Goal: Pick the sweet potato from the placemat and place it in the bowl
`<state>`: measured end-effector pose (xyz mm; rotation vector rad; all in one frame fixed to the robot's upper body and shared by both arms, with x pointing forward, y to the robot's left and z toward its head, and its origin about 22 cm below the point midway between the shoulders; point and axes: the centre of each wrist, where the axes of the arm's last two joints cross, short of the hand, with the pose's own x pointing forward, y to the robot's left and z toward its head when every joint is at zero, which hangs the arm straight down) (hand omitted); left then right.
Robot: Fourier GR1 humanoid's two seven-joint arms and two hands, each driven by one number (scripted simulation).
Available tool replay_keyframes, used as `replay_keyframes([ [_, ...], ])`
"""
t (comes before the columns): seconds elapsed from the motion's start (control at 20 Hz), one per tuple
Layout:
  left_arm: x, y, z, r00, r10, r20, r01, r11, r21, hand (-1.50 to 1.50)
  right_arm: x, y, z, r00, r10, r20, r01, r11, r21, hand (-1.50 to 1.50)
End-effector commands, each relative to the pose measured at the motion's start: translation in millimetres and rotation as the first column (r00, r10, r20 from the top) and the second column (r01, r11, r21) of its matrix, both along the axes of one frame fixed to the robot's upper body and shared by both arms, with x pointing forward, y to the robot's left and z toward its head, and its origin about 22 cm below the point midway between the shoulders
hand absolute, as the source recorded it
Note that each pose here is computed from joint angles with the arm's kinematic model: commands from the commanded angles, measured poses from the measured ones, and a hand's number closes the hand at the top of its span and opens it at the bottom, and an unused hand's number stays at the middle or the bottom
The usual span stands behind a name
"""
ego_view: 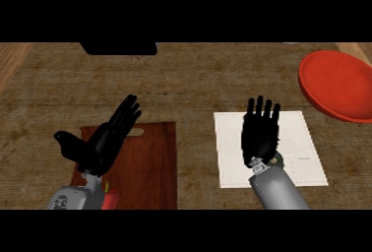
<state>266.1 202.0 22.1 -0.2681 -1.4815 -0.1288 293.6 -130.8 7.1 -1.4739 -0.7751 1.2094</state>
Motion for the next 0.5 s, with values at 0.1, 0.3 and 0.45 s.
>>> replay_keyframes([
  [0.1,-5.9,24.9,2.8,1.0,0.007,-0.011,-0.007,1.0,0.001,0.0,19.1,-19.8,-14.9,1.0,-0.011,-0.013,0.011,1.0,-0.007,-1.5],
  [0.3,-4.8,18.8,9.2,1.0,0.006,0.011,-0.006,1.0,0.029,0.0,10.2,-16.2,-23.0,1.0,0.013,-0.01,-0.013,1.0,-0.015,-1.5],
  [0.45,-3.0,-2.3,1.6,1.0,0.0,0.0,0.0,1.0,0.009,0.0,7.5,-35.5,-29.8,0.999,0.046,0.002,-0.046,0.999,0.022,1.5],
])
